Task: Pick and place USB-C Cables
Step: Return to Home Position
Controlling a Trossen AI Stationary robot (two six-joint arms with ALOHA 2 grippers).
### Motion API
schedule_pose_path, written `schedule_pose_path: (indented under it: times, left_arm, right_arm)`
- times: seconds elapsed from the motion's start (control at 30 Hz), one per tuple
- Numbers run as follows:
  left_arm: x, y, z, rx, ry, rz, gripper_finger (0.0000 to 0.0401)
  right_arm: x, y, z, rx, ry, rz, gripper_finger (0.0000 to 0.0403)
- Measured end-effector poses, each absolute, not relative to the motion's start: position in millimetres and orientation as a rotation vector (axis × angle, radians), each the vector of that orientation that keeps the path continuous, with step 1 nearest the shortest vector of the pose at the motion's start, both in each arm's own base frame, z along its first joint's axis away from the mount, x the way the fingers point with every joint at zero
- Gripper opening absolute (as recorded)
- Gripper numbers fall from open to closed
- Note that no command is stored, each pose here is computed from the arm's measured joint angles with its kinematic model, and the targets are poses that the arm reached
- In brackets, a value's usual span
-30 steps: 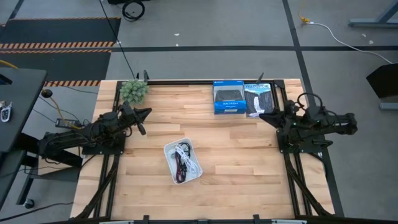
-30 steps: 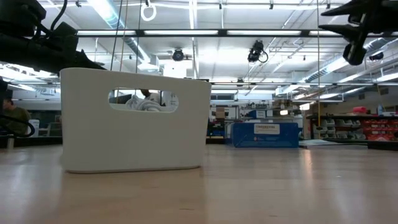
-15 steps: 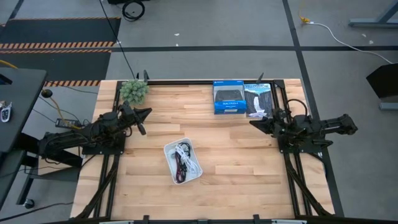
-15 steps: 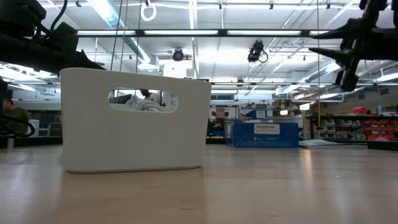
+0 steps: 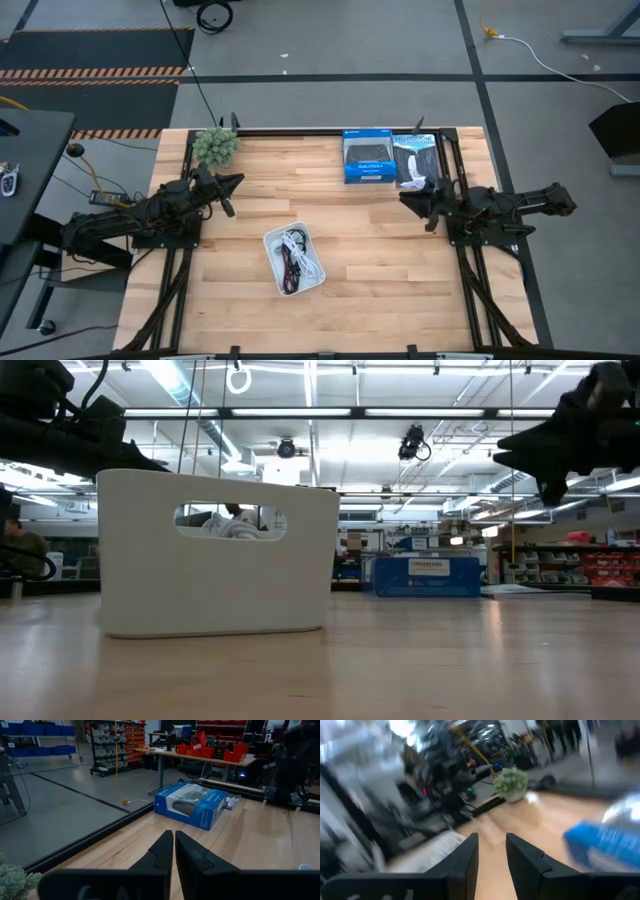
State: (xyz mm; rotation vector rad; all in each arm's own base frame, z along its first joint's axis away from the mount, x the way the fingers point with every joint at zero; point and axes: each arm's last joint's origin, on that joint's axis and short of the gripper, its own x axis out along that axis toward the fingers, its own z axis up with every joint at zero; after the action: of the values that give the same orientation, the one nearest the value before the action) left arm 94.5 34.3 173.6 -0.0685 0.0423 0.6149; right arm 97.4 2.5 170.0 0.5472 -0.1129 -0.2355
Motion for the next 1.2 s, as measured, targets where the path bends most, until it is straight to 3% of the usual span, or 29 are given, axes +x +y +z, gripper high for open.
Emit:
schedule_pose_path:
  times: [0.1,0.2,1.2]
  left_arm:
    - [94.5,34.3,173.6,-0.068,0.042,0.615,0.0025]
    - [94.5,34.2,173.6,-0.068,0.042,0.615,0.0025]
    - [94.5,34.3,173.6,-0.068,0.042,0.615,0.0025]
  right_arm:
    - [97.9,3.1,169.7,0.264,-0.070,-0.227,0.0105]
    - [98.0,3.2,169.8,0.146,-0.058,-0.227,0.0105]
    - [98.0,3.2,169.9,0.141,-0.058,-0.226,0.0106]
